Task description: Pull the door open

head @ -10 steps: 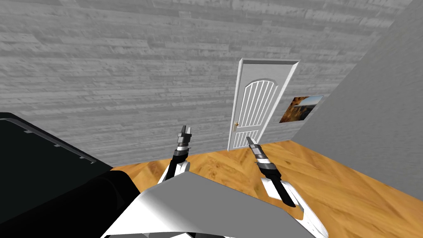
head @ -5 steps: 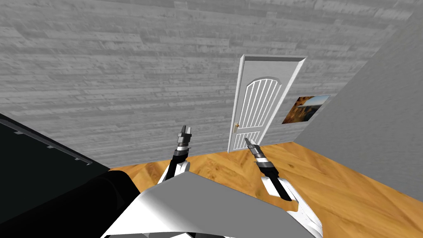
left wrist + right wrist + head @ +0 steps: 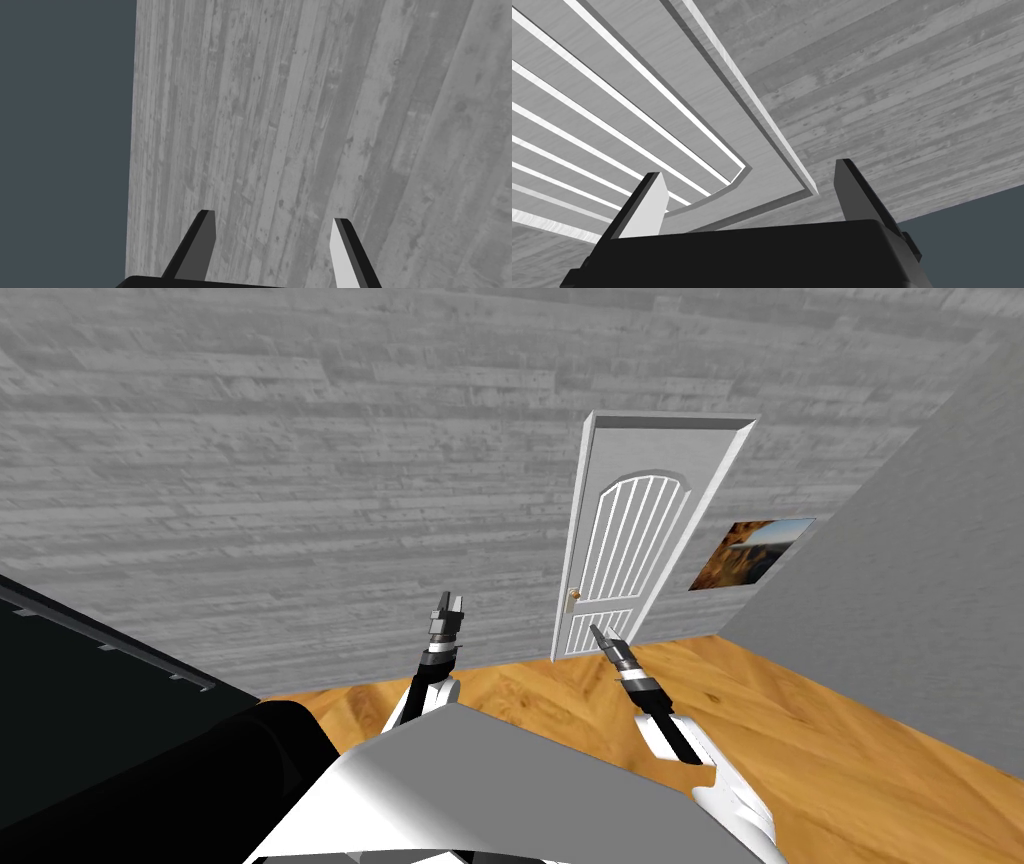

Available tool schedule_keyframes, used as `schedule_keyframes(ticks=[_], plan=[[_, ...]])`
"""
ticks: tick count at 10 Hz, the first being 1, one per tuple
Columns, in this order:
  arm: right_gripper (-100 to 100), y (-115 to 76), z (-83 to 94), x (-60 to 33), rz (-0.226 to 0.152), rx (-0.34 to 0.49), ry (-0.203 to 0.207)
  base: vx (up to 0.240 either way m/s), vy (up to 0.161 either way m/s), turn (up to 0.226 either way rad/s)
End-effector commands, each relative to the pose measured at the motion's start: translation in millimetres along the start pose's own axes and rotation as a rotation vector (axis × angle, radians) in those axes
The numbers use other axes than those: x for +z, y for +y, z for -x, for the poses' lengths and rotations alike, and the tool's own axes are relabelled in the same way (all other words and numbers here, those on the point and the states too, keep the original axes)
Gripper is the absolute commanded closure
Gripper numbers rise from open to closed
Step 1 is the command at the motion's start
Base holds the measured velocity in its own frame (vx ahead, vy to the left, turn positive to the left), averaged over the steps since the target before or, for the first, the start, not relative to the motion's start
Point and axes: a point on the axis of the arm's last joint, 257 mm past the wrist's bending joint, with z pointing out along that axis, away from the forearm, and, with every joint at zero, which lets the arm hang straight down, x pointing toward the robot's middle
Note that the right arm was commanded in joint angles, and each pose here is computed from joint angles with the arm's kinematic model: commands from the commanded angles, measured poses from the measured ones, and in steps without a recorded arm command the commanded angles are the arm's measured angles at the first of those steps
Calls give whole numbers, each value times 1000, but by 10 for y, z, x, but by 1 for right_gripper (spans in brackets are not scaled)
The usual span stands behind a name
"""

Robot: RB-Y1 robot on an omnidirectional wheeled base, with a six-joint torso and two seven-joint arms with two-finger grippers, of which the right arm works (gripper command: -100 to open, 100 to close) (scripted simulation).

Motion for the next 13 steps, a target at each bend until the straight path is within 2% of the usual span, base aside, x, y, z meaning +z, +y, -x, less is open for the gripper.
schedule_keyframes(ticks=[1, 7, 8, 13], plan=[[-100, -89, -73, 1, -6, -34, 24, 98, -27, 14], [-100, -386, -301, -5, -23, -146, 107, 100, -19, 15], [-100, -386, -301, -5, -23, -146, 107, 57, -18, 5], [-100, -612, -447, -27, -34, -228, 169, 81, -17, 11]])
